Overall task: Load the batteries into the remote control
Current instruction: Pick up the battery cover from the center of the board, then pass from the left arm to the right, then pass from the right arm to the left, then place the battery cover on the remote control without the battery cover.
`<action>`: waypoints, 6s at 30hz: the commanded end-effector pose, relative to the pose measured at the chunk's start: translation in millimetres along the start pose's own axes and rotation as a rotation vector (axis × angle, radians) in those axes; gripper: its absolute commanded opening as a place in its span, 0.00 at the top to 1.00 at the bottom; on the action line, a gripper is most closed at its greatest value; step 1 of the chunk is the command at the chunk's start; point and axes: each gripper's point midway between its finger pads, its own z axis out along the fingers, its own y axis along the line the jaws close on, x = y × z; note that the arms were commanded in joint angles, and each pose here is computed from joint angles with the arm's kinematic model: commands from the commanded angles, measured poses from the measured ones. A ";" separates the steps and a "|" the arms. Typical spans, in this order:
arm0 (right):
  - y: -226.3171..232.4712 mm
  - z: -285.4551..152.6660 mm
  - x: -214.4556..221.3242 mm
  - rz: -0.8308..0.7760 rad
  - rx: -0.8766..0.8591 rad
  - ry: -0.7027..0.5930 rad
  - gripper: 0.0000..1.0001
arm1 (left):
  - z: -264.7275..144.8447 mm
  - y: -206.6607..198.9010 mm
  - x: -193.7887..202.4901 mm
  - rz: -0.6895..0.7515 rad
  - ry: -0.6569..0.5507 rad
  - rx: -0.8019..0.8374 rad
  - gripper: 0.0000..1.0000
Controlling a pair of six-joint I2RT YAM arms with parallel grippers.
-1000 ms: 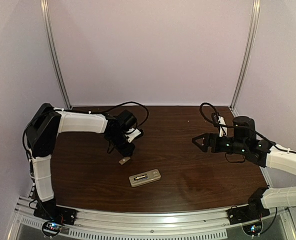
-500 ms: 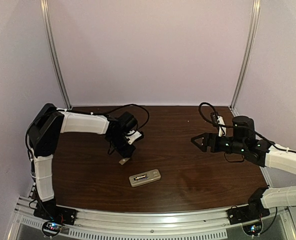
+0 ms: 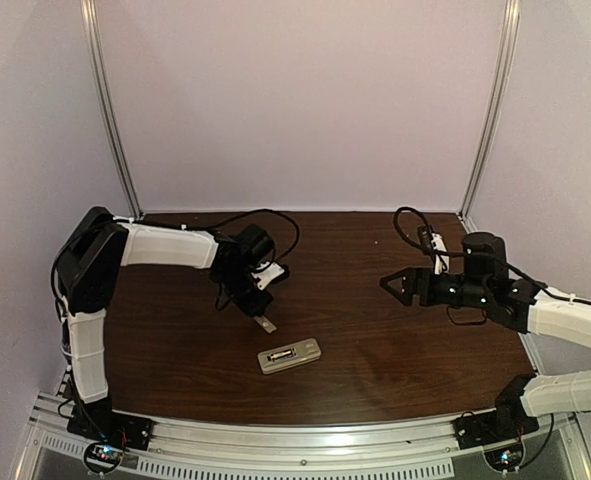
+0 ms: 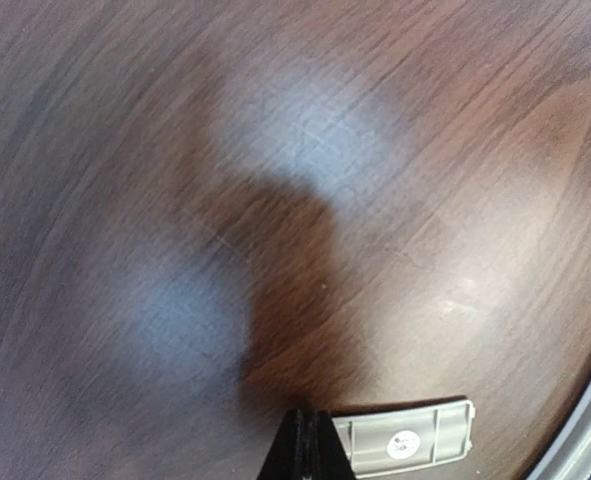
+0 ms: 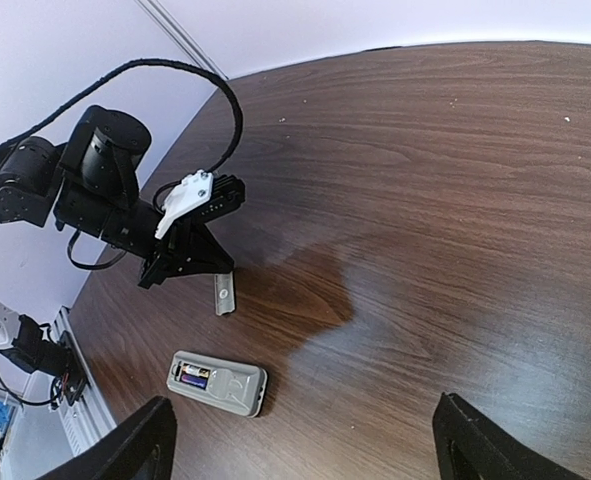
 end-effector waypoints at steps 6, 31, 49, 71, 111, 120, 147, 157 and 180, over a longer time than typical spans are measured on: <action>26.0 8.6 -13.3 -0.003 -0.131 0.018 0.18 | -100.1 -16.2 -70.5 0.084 -0.353 0.059 1.00; 155.8 92.8 -19.2 0.167 -0.539 0.157 0.48 | -193.0 -81.2 -96.5 0.240 -0.677 0.126 1.00; 168.4 102.2 -10.7 0.129 -0.570 0.207 1.00 | -198.4 -76.4 -100.6 0.172 -0.694 0.118 0.87; 171.2 23.2 5.6 -1.059 -0.229 0.019 0.98 | -283.1 -129.3 -21.4 0.192 -0.634 0.660 0.26; 214.2 -9.7 94.1 -1.853 0.044 -0.051 0.99 | -229.0 -233.1 20.5 0.347 -0.285 0.901 0.49; 213.4 -10.0 97.5 -1.855 0.031 -0.046 0.99 | -222.8 -238.9 21.5 0.388 -0.270 0.879 0.63; 207.4 -8.1 100.8 -1.858 0.048 -0.033 0.98 | -219.0 -250.9 29.8 0.448 -0.224 0.881 0.74; 194.9 -11.6 91.1 -1.816 0.134 -0.076 0.34 | -208.9 -237.7 29.2 0.452 -0.235 0.795 0.89; 136.4 -26.7 9.0 -0.696 0.103 -0.201 0.00 | -140.2 -100.4 43.2 0.234 -0.220 0.208 0.90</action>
